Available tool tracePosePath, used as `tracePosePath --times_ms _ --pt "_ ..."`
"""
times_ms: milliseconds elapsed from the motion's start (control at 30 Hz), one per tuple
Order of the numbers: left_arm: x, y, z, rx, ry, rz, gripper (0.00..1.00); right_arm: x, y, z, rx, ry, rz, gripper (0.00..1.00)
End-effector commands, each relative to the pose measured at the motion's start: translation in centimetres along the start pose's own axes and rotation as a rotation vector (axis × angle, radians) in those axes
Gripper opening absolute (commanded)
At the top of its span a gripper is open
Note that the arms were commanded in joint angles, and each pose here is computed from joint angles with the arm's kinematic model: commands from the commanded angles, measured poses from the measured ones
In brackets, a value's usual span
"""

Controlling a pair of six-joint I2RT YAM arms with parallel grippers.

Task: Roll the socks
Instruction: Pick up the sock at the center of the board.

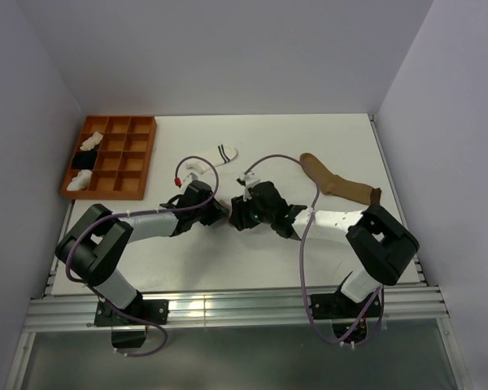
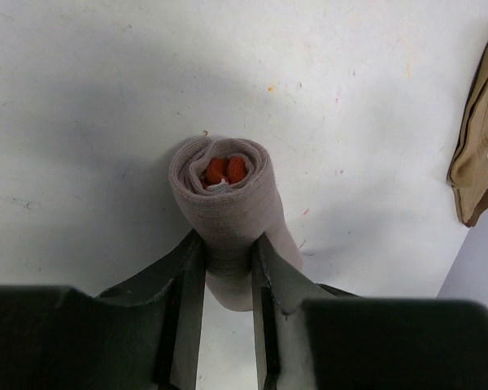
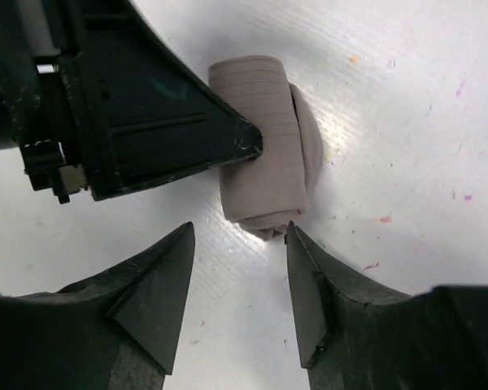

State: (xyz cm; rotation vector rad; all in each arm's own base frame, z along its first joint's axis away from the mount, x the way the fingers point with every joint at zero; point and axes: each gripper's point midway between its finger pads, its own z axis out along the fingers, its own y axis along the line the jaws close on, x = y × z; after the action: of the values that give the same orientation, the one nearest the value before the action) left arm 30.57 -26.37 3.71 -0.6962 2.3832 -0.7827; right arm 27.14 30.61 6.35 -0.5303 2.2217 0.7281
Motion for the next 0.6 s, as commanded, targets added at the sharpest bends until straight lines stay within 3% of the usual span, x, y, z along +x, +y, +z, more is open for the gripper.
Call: tracePosePath --times_ms 0,267,567 --pt "0.9 4.5 0.4 -0.165 0.027 0.056 0.20 -1.2 -2.1 0.1 0.188 -0.088 -0.184 0.59" --pt "1.0 4.4 0.4 -0.164 0.034 0.060 0.20 -2.1 -0.3 0.9 0.257 -0.124 -0.353 0.64" --pt "1.3 4.4 0.5 -0.164 0.046 0.065 0.20 -1.3 1.3 2.5 0.230 -0.107 -0.421 0.64"
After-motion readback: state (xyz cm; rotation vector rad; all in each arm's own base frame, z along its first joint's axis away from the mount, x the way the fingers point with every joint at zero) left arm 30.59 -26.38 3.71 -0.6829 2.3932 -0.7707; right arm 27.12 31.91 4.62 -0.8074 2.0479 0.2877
